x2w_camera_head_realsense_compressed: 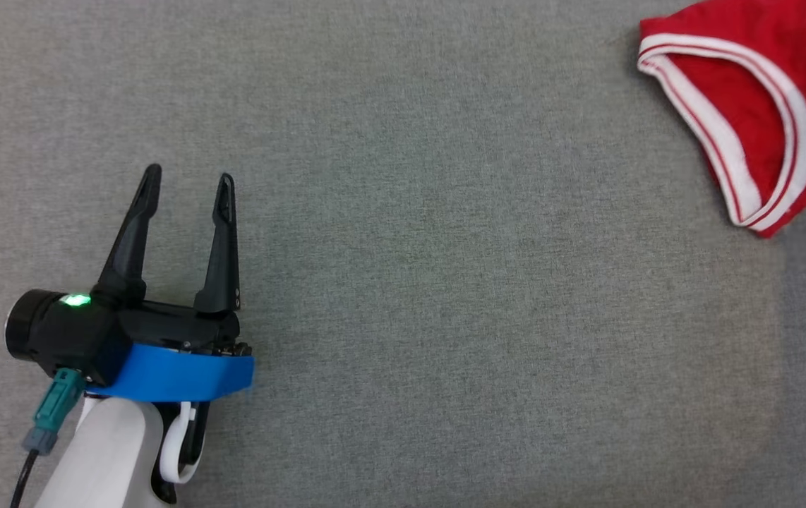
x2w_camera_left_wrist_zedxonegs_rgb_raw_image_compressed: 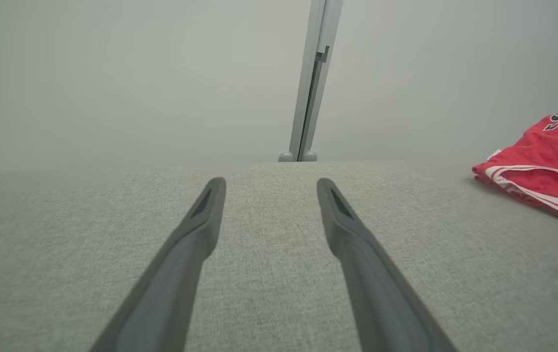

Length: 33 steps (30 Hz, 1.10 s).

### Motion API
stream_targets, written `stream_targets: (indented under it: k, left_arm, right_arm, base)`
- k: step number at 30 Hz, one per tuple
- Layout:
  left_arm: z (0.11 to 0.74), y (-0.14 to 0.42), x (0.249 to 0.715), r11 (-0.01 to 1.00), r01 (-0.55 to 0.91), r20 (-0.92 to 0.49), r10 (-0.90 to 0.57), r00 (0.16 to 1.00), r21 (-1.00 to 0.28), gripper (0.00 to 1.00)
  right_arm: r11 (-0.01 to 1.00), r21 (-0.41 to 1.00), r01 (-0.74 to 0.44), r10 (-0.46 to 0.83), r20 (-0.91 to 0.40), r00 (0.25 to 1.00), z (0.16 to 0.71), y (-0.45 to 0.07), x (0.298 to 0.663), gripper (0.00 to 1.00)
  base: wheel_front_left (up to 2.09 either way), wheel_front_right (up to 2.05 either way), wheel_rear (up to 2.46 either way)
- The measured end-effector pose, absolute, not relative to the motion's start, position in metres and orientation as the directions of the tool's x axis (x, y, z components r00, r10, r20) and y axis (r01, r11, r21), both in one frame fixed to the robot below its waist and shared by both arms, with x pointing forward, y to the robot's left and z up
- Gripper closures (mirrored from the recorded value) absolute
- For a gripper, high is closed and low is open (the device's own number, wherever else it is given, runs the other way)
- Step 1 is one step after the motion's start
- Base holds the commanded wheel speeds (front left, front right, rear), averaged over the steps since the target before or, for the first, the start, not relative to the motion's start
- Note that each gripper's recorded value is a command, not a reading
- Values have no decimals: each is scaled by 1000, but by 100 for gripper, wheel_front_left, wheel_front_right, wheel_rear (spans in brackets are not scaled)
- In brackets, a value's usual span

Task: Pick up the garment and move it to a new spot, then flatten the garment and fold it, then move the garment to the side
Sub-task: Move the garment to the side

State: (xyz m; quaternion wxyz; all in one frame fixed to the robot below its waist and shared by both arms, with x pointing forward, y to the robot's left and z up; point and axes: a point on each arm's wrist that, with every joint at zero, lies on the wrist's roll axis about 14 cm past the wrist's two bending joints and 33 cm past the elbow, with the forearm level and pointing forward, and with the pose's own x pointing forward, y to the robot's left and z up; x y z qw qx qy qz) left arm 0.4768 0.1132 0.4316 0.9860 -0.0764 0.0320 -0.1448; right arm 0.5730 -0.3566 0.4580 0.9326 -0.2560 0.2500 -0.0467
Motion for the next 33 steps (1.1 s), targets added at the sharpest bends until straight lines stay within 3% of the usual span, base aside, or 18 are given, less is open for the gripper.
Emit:
stream_targets:
  k: [4, 13, 27, 29, 30, 31, 32, 33]
  left_arm:
    - [424, 107, 488, 939, 308, -33, -317, 948, -153, 0]
    - [414, 103, 499, 931, 336, -27, -343, 939, -140, 0]
    - [416, 106, 499, 933, 337, -22, -342, 939, -125, 0]
    - [419, 107, 499, 934, 335, -18, -339, 941, -124, 0]
    - [421, 107, 499, 935, 333, -16, -338, 941, -123, 0]
    - [423, 107, 498, 935, 333, -13, -337, 941, -122, 0]
    - [425, 108, 497, 935, 333, -10, -336, 942, -121, 0]
    - [427, 108, 497, 935, 332, -7, -336, 942, -121, 0]
  right_arm:
    - [827, -562, 23, -280, -376, 883, 467, -389, 578, 100]
    - [739, -672, 44, -353, -331, 875, 467, -419, 577, 100]
    - [682, -726, 89, -403, -271, 874, 479, -431, 572, 100]
    - [674, -732, 101, -426, -273, 862, 481, -434, 568, 59]
    - [674, -731, 107, -431, -270, 861, 481, -433, 567, 55]
    - [679, -725, 118, -438, -271, 857, 481, -433, 564, 58]
    - [685, -718, 124, -440, -272, 856, 480, -431, 562, 50]
    - [692, -710, 127, -443, -278, 852, 478, -430, 559, 9]
  base:
    - [0, 0, 0]
    - [0, 0, 0]
    - [0, 0, 0]
    - [0, 0, 0]
    - [0, 0, 0]
    - [0, 0, 0]
    - [0, 0, 0]
    - [0, 0, 0]
